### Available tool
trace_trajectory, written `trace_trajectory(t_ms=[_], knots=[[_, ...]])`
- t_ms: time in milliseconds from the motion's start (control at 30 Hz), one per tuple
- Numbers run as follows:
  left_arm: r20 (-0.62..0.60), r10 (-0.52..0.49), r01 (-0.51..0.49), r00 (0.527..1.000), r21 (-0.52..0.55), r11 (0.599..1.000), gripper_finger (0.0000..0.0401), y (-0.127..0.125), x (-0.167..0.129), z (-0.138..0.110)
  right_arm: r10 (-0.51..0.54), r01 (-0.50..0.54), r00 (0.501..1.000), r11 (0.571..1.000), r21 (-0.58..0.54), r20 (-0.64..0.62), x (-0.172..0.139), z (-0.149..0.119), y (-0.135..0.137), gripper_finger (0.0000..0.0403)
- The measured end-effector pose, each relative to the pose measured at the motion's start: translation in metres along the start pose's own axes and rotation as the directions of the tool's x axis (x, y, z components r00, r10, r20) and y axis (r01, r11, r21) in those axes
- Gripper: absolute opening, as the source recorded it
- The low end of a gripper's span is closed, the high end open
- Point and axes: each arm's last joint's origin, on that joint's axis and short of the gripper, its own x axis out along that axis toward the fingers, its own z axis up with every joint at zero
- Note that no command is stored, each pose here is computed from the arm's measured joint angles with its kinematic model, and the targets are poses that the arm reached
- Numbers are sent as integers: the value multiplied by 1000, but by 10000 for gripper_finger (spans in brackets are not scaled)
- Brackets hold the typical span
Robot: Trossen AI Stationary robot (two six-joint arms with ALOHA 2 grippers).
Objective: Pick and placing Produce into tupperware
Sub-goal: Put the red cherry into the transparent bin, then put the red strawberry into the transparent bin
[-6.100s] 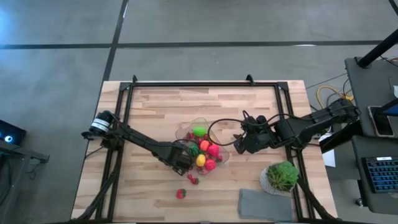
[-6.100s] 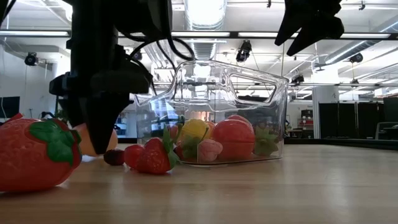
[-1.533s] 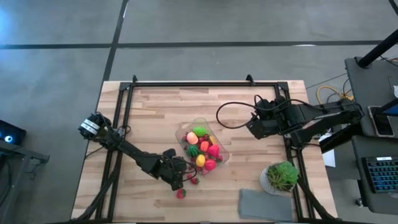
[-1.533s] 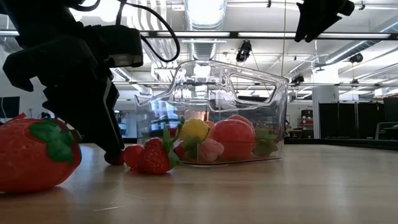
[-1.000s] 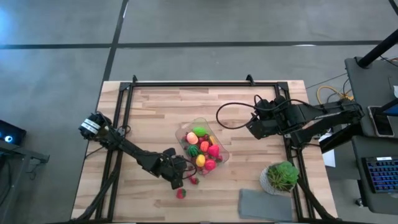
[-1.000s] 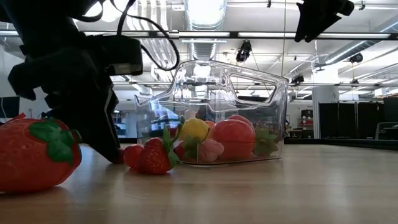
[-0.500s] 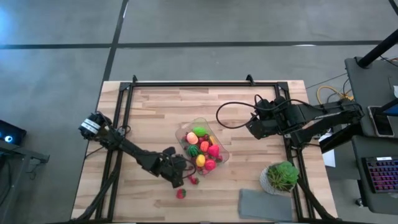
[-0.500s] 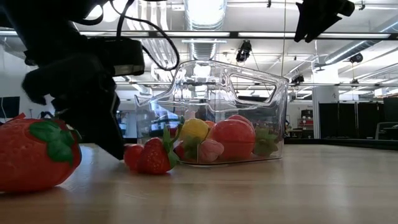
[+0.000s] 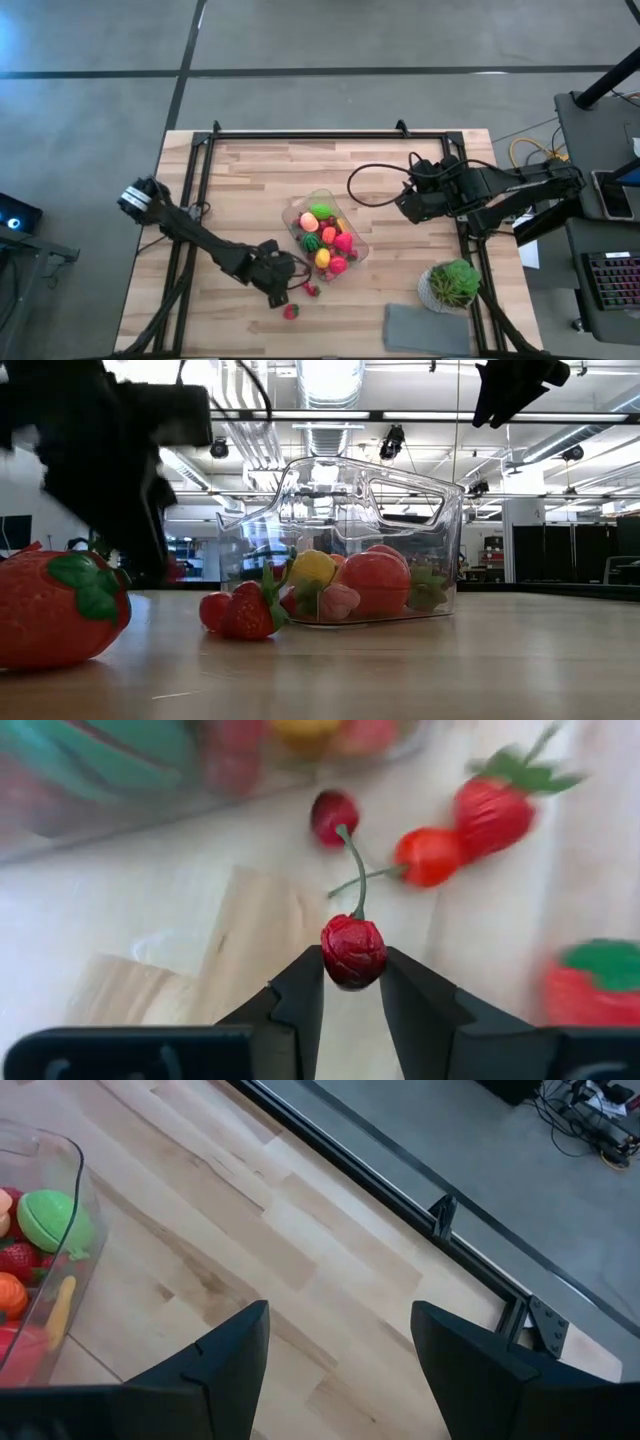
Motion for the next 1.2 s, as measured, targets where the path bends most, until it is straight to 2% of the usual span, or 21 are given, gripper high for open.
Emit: trace_trajectory(t_ms=[100, 200, 333, 400, 500, 567, 667, 733, 800, 867, 967, 1200], knots=[[49, 29, -29, 998, -2, 1000, 83, 0, -27, 9, -1, 1, 1000, 1000, -7, 2, 0, 0, 0, 238], [132, 102, -102, 986, -9, 995, 83, 7, -58, 18, -4, 5, 1000, 1000, -19, 6, 0, 0, 0, 238], [318, 201, -183, 927, -84, 979, 83, 22, -96, 31, -3, 3, 1000, 999, -40, 8, 0, 0, 0, 238], [372, 247, -211, 895, -135, 968, 83, 33, -106, 39, -2, 2, 1000, 999, -49, 8, 0, 0, 0, 238], [357, 270, -214, 894, -188, 958, 83, 53, -107, 52, -1, 1, 1000, 999, -48, 8, 0, 0, 0, 238], [317, 224, -167, 922, -198, 966, 83, 63, -99, 63, -1, 1, 1000, 999, -49, 8, 0, 1, 0, 238], [284, 29, 6, 958, -120, 993, 83, 74, -82, 84, 1, 0, 1000, 999, -48, 6, 0, 0, 0, 238], [301, -69, 103, 951, -101, 989, 83, 75, -72, 98, 4, -4, 1000, 999, -48, 1, 0, 0, 1, 238], [314, -125, 165, 941, -104, 981, 83, 75, -64, 109, 6, -6, 1000, 999, -48, -1, 0, 0, 1, 238], [288, -145, 186, 947, -119, 975, 87, 76, -58, 114, 14, -15, 1000, 999, -48, -12, 0, 0, 1, 238], [251, -145, 203, 957, -221, 954, 107, 76, -47, 114, 17, -18, 1000, 999, -48, -17, 0, 0, 1, 238], [227, -165, 237, 960, -347, 907, 195, 74, -43, 111, 16, -17, 1000, 997, -77, -15, 0, 0, 1, 238]])
